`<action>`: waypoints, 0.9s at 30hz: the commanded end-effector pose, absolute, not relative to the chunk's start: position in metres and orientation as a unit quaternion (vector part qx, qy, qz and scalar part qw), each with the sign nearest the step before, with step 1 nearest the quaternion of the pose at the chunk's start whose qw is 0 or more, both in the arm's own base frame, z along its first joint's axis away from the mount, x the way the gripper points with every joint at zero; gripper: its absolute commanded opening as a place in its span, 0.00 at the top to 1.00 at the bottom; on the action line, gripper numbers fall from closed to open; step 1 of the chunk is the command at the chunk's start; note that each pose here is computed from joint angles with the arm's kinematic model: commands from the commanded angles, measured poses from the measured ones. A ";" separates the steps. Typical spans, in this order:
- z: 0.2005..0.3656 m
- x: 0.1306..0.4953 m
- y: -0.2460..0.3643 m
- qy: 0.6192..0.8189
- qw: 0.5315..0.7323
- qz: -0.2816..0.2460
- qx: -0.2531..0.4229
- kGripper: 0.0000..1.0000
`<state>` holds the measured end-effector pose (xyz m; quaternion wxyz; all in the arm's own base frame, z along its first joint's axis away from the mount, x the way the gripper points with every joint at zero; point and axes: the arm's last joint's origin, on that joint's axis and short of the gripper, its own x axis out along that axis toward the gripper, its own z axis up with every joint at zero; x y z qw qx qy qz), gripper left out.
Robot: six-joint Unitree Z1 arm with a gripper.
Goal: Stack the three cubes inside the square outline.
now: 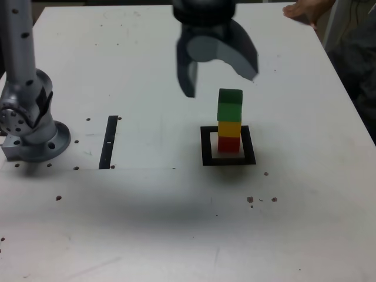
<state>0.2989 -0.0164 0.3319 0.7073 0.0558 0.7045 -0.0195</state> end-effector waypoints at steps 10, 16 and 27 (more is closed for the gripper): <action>0.336 0.230 -0.011 0.715 0.698 0.017 0.046 0.00; 0.327 0.196 -0.008 0.728 0.684 0.030 0.041 0.00; 0.294 0.159 -0.006 0.752 0.657 0.033 0.029 0.00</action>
